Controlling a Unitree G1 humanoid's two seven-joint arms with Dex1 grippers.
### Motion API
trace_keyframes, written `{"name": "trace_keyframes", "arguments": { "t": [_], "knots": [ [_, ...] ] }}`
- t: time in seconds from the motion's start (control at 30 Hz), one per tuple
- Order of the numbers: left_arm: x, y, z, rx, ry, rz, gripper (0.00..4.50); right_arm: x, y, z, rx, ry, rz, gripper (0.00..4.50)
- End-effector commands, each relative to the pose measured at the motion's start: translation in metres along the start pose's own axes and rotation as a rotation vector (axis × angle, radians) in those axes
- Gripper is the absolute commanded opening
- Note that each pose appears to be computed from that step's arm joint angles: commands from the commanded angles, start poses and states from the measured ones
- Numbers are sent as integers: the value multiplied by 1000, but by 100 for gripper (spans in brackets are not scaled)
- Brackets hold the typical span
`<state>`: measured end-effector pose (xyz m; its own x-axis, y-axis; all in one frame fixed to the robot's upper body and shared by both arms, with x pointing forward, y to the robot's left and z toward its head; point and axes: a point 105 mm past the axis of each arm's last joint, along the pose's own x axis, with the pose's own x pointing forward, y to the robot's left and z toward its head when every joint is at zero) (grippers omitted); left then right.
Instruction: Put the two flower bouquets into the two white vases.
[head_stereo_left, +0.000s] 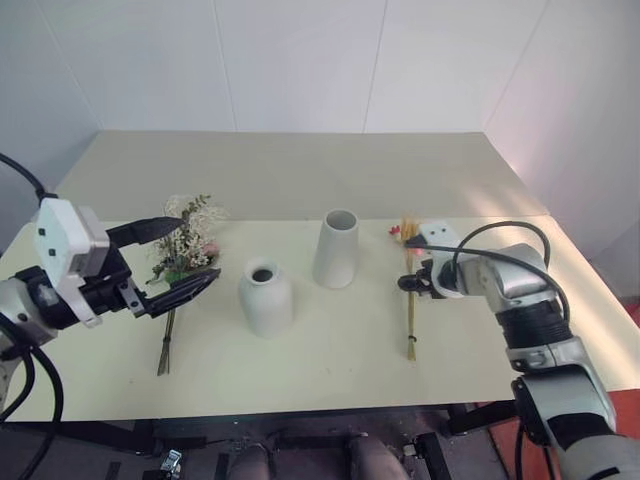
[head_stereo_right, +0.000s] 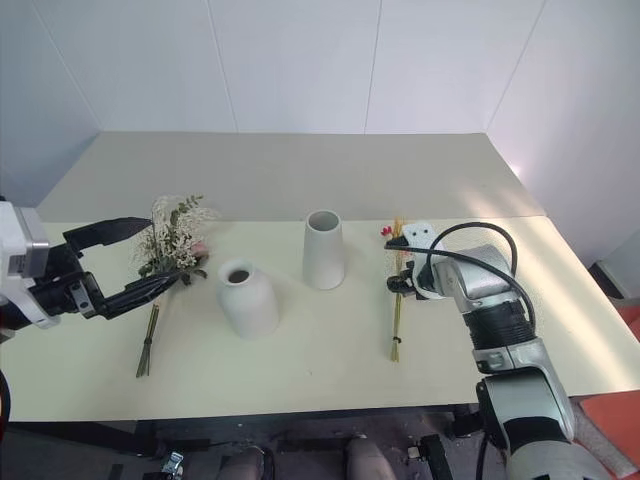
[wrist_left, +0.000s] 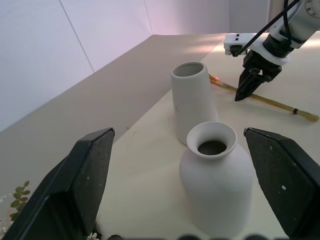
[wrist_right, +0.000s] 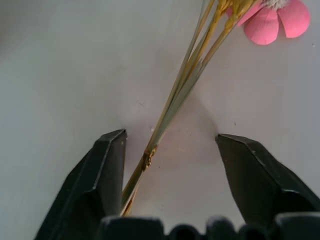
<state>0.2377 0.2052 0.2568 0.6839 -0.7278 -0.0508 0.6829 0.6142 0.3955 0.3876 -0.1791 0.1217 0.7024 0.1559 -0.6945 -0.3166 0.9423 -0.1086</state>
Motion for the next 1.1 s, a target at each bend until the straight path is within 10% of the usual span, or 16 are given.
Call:
{"name": "trace_keyframes", "arguments": {
  "t": [0.03,0.23,0.67,1.1],
  "knots": [
    [-2,-1,9,35,-25,11,450,-5,-7,11,-5,-50,-28,188],
    [-4,1,8,39,-24,17,450,-11,-9,22,12,-135,-29,5],
    [-3,27,17,-77,-122,45,450,-127,20,164,175,-1177,232,5],
    [0,28,22,-86,-117,42,450,-174,81,209,183,-1444,514,5]
  ]
}}
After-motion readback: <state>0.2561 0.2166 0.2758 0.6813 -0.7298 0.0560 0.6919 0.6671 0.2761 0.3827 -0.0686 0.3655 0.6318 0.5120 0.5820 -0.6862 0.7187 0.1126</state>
